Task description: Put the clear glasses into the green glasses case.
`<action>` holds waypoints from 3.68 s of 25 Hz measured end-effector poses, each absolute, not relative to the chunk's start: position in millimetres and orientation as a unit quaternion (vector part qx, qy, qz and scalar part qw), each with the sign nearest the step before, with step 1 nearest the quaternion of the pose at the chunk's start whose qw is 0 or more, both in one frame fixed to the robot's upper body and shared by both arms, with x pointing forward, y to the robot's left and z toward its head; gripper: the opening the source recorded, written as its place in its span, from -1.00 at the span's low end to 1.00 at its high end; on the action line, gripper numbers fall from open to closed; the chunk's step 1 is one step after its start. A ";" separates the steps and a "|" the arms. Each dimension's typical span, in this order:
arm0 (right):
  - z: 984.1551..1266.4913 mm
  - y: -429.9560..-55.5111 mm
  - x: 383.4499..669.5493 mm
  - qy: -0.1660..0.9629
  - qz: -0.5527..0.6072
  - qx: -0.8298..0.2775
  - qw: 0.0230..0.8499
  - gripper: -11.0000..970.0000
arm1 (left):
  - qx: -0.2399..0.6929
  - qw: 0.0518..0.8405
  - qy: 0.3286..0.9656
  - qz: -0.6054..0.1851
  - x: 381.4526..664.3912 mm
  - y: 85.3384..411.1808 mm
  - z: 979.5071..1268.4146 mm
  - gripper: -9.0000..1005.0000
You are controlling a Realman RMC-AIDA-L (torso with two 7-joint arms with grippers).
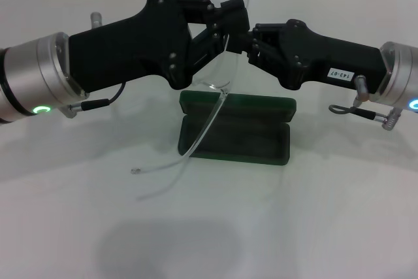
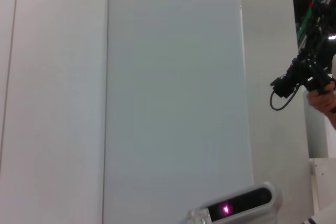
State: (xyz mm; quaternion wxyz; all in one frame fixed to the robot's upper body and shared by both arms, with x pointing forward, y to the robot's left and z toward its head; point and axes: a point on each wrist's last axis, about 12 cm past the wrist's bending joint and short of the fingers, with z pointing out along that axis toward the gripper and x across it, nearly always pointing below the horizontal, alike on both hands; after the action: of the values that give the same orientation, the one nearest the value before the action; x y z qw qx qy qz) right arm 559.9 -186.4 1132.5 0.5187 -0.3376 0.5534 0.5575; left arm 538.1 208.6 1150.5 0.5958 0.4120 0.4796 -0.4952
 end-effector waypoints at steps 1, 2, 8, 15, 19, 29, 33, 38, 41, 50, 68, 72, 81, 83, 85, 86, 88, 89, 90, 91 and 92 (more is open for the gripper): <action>1132.2 -186.8 559.9 0.554 0.557 -0.337 0.519 -0.87 | 0.412 0.596 0.478 -0.496 537.8 208.7 1150.7 -0.83; 1131.7 -187.4 559.9 0.555 0.555 -0.336 0.520 -0.87 | 0.412 0.596 0.477 -0.497 537.4 208.9 1151.0 -0.83; 1128.8 -194.7 561.8 0.563 0.543 -0.318 0.535 -0.87 | 0.409 0.606 0.447 -0.515 528.6 219.7 1156.8 -0.83; 1129.9 -210.6 558.5 0.556 0.539 -0.300 0.557 -0.87 | 0.377 0.643 0.431 -0.509 517.0 251.4 1160.3 -0.83; 1145.5 -244.1 546.9 0.496 0.554 -0.267 0.613 -0.88 | 0.366 0.651 0.440 -0.499 512.8 263.2 1157.6 -0.83; 1174.0 -275.9 534.9 0.377 0.564 -0.232 0.697 -0.88 | 0.385 0.614 0.452 -0.521 515.2 252.1 1151.7 -0.83; 1176.8 -272.8 540.8 0.362 0.551 -0.224 0.717 -0.88 | 0.438 0.568 0.434 -0.545 512.5 233.0 1151.6 -0.83; 1178.5 -256.2 550.8 0.353 0.552 -0.233 0.719 -0.88 | 0.479 0.535 0.408 -0.564 510.3 210.7 1152.1 -0.83; 1174.8 -246.9 554.3 0.358 0.557 -0.233 0.712 -0.88 | 0.473 0.548 0.391 -0.569 509.9 205.0 1154.4 -0.83; 1159.2 -228.8 555.6 0.396 0.551 -0.255 0.689 -0.88 | 0.452 0.585 0.355 -0.573 510.7 205.0 1163.7 -0.83; 1149.3 -209.2 549.0 0.417 0.567 -0.318 0.635 -0.88 | 0.434 0.604 0.357 -0.565 512.7 210.3 1161.9 -0.83; 1147.8 -204.7 546.5 0.419 0.573 -0.332 0.622 -0.88 | 0.432 0.605 0.358 -0.565 512.3 211.0 1160.9 -0.83; 1141.9 -199.0 542.8 0.431 0.579 -0.353 0.596 -0.88 | 0.427 0.607 0.358 -0.566 512.3 211.8 1160.6 -0.83; 1140.1 -198.5 541.7 0.434 0.579 -0.355 0.592 -0.88 | 0.427 0.607 0.358 -0.566 512.2 211.7 1160.7 -0.83; 1138.2 -197.6 541.0 0.439 0.579 -0.357 0.587 -0.88 | 0.427 0.607 0.358 -0.566 512.2 211.8 1160.7 -0.83; 1137.3 -197.0 540.6 0.441 0.579 -0.359 0.585 -0.88 | 0.427 0.607 0.358 -0.566 512.2 211.8 1160.6 -0.83; 1136.0 -196.0 539.8 0.443 0.579 -0.362 0.580 -0.88 | 0.427 0.607 0.359 -0.566 512.3 211.8 1160.5 -0.83; 1135.5 -195.6 539.4 0.444 0.580 -0.364 0.578 -0.88 | 0.426 0.607 0.360 -0.566 512.4 211.8 1160.3 -0.83; 1135.1 -195.4 539.1 0.444 0.580 -0.366 0.577 -0.88 | 0.426 0.607 0.360 -0.566 512.5 211.8 1160.1 -0.83; 1134.8 -195.2 538.9 0.445 0.580 -0.367 0.575 -0.88 | 0.425 0.607 0.361 -0.566 512.5 211.8 1159.7 -0.83; 1134.5 -194.8 538.7 0.445 0.580 -0.368 0.574 -0.88 | 0.424 0.607 0.362 -0.567 512.7 211.6 1159.2 -0.83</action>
State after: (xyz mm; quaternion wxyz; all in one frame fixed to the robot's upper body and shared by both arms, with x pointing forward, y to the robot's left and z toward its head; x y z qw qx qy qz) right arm 538.7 -194.8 1134.5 0.5737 -0.3684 0.4453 0.5804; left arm 512.7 211.6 1159.2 0.6066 0.4236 0.3625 -0.5667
